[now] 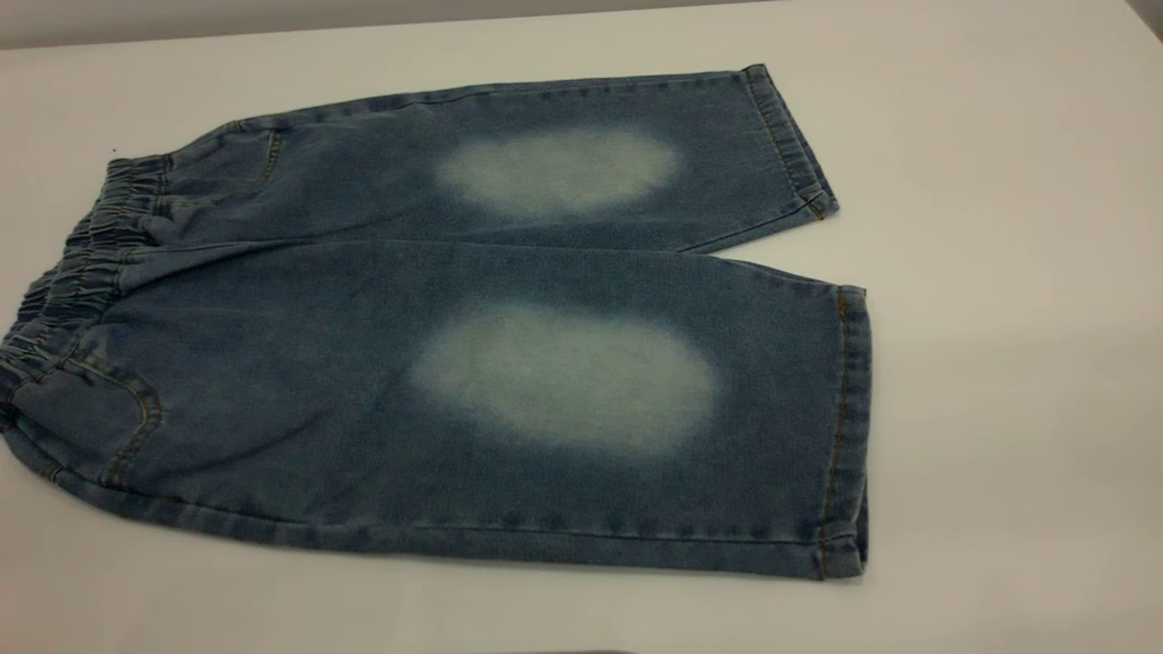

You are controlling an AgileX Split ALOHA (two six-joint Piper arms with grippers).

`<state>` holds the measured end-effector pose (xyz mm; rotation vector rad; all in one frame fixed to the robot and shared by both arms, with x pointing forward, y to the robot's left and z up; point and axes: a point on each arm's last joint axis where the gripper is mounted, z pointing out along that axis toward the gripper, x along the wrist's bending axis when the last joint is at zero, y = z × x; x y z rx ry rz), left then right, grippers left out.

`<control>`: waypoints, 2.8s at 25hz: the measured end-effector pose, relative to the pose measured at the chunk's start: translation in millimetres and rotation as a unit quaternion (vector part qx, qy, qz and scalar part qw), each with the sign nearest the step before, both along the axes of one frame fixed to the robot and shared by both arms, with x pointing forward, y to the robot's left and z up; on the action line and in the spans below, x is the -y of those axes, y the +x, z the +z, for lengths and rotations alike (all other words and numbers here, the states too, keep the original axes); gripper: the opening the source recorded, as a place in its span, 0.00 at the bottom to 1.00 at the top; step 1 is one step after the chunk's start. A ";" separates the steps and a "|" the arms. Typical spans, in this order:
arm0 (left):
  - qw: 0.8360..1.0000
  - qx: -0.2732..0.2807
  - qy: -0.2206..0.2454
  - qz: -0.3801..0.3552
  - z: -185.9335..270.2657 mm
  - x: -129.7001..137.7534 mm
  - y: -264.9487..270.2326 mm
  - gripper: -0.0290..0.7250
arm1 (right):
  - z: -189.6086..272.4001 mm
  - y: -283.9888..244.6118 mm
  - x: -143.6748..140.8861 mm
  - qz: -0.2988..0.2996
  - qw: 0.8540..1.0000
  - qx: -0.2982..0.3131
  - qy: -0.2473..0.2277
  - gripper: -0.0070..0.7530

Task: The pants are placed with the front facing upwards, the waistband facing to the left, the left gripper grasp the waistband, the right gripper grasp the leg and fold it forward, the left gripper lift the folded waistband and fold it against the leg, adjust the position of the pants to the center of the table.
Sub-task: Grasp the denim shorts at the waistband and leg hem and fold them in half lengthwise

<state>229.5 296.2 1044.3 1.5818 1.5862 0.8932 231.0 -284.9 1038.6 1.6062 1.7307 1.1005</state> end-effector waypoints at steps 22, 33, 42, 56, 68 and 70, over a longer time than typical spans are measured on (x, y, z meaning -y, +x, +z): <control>1.000 0.000 0.000 0.000 0.0 0.0 0.0 0.80 | 0.0 0.0 0.0 0.000 1.000 0.000 0.000 0.62; 1.000 0.010 -0.009 0.001 4.4 0.7 -0.7 0.80 | 2.9 8.0 -0.9 -0.010 0.999 -0.027 0.018 0.62; 0.994 -0.087 -0.044 0.057 29.0 -7.3 64.1 0.80 | 7.5 80.4 -12.6 0.024 0.991 -0.124 0.031 0.62; 0.957 -0.255 -0.059 0.124 -23.8 -19.8 215.8 0.80 | -48.3 179.6 -26.8 0.053 0.965 -0.248 0.058 0.72; 0.909 -0.353 -0.106 0.196 -119.7 -30.5 288.5 0.80 | -59.1 208.4 -34.7 0.060 0.971 -0.205 0.110 0.73; 0.900 -0.365 -0.111 0.213 -131.6 -37.0 290.4 0.80 | -58.6 209.0 -34.8 0.061 0.972 -0.200 0.110 0.73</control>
